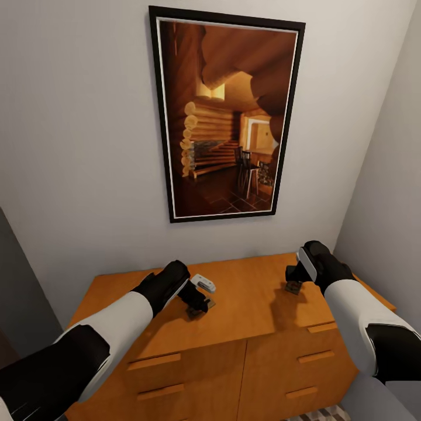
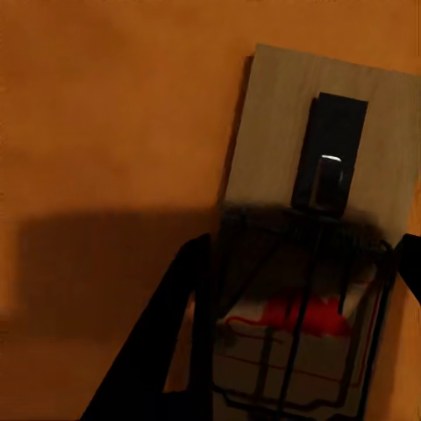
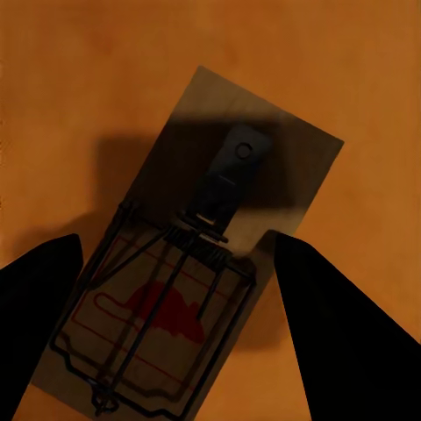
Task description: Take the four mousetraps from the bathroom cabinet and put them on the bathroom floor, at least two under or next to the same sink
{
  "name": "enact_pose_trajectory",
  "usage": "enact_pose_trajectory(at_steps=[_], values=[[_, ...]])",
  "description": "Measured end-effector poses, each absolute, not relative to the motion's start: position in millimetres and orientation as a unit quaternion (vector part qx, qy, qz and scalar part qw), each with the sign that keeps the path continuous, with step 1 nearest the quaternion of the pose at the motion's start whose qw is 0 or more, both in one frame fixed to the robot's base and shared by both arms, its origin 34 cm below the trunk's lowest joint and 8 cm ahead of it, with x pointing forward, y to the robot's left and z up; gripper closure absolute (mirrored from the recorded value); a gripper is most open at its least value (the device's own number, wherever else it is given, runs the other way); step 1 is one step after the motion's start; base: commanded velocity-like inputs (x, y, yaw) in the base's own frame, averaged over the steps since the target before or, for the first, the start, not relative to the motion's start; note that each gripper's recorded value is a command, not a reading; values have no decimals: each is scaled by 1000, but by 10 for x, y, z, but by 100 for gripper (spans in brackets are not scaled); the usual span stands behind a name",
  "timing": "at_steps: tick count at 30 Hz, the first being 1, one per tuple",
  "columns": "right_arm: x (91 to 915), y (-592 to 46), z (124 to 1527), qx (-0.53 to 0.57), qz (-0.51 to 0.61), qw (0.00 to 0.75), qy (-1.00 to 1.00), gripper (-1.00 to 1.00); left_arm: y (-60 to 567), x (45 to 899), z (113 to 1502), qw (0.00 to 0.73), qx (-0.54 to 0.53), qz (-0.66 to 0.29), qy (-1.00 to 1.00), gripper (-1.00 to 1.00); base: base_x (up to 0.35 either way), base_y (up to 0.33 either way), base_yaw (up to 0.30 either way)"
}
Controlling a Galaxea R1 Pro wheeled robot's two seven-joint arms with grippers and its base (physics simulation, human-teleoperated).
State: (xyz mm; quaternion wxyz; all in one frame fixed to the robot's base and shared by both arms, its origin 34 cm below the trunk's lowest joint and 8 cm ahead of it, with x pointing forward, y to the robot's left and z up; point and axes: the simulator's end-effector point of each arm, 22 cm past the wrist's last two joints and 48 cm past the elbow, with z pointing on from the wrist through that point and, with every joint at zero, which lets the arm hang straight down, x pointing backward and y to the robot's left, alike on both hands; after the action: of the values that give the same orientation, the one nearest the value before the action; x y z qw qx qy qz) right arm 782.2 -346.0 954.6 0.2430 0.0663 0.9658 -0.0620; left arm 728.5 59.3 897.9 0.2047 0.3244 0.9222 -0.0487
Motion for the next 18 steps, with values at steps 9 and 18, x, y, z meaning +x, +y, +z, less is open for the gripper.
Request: enact_pose_trajectory(at_steps=[9,18], values=[[7822,-3464,9545,66,-61,243,966,100,70,7406,9936,278,346,-70,893,100,0,0,0],[7822,-3467,9544,67,-61,243,966,100,84,7474,10084,294,329,-86,893,100,0,0,0]])
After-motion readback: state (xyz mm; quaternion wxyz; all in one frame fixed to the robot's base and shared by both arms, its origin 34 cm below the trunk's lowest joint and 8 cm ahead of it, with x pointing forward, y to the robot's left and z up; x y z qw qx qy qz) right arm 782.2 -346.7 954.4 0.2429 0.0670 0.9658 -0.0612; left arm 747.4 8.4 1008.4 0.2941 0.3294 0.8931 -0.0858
